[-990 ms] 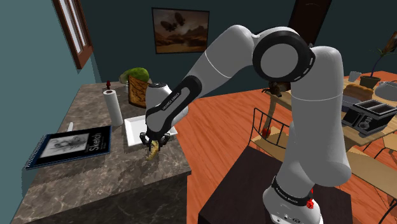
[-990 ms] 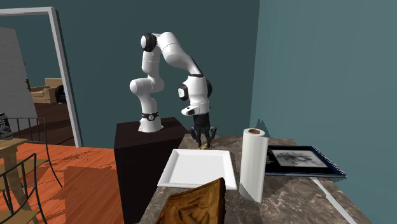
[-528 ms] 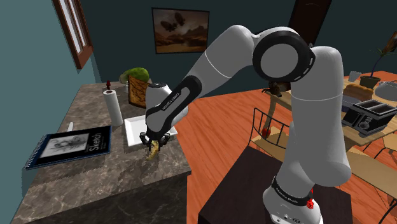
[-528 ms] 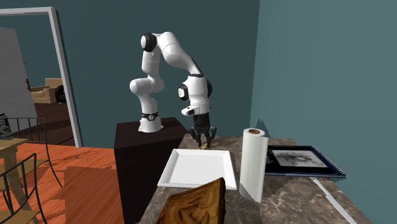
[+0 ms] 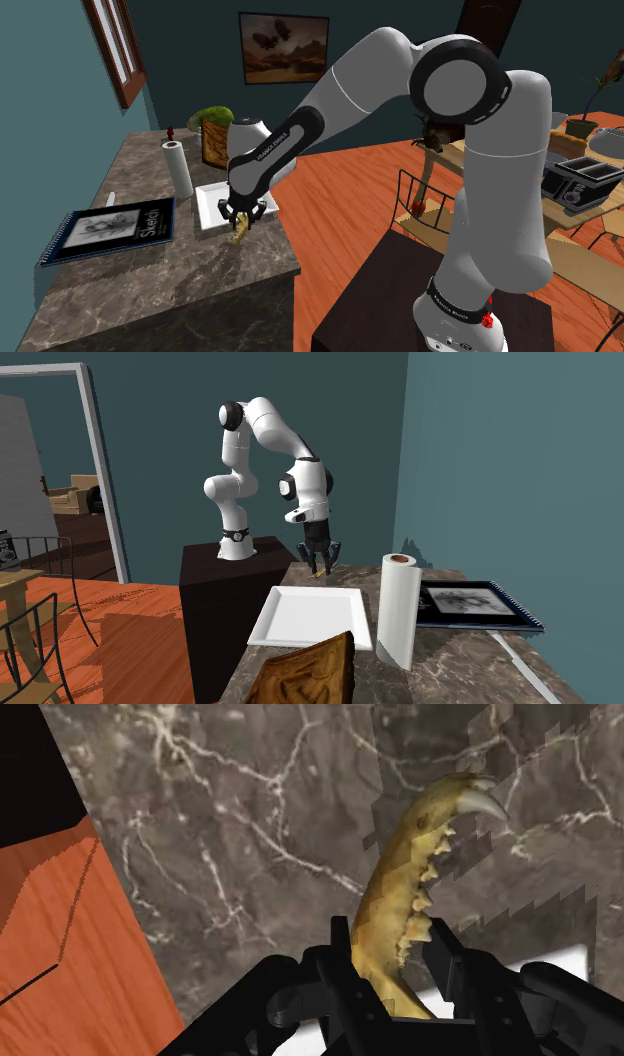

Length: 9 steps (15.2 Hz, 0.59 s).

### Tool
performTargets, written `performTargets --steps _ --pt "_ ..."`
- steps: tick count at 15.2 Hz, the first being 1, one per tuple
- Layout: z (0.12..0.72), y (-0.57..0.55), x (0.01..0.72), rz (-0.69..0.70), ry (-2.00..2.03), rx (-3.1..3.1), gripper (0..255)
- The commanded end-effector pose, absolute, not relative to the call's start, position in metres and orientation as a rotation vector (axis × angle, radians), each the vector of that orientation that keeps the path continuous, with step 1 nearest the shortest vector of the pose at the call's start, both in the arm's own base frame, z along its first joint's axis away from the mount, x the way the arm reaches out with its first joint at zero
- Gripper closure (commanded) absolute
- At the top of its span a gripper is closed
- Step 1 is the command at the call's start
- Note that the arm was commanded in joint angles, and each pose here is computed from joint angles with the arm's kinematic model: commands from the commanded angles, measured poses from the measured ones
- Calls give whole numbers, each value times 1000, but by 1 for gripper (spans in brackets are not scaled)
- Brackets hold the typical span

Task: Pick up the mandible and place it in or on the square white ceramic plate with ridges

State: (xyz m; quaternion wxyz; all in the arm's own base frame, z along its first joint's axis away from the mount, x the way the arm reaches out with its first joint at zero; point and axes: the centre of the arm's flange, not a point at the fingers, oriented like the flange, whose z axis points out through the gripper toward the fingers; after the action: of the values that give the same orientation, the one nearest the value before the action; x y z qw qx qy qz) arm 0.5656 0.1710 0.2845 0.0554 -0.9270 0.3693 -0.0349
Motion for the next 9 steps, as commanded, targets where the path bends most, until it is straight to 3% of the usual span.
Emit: performTargets --steps 1,9 --pt "295 171 565 -106 1121 -2814 255" --pt "337 171 565 -106 1121 -2814 255"
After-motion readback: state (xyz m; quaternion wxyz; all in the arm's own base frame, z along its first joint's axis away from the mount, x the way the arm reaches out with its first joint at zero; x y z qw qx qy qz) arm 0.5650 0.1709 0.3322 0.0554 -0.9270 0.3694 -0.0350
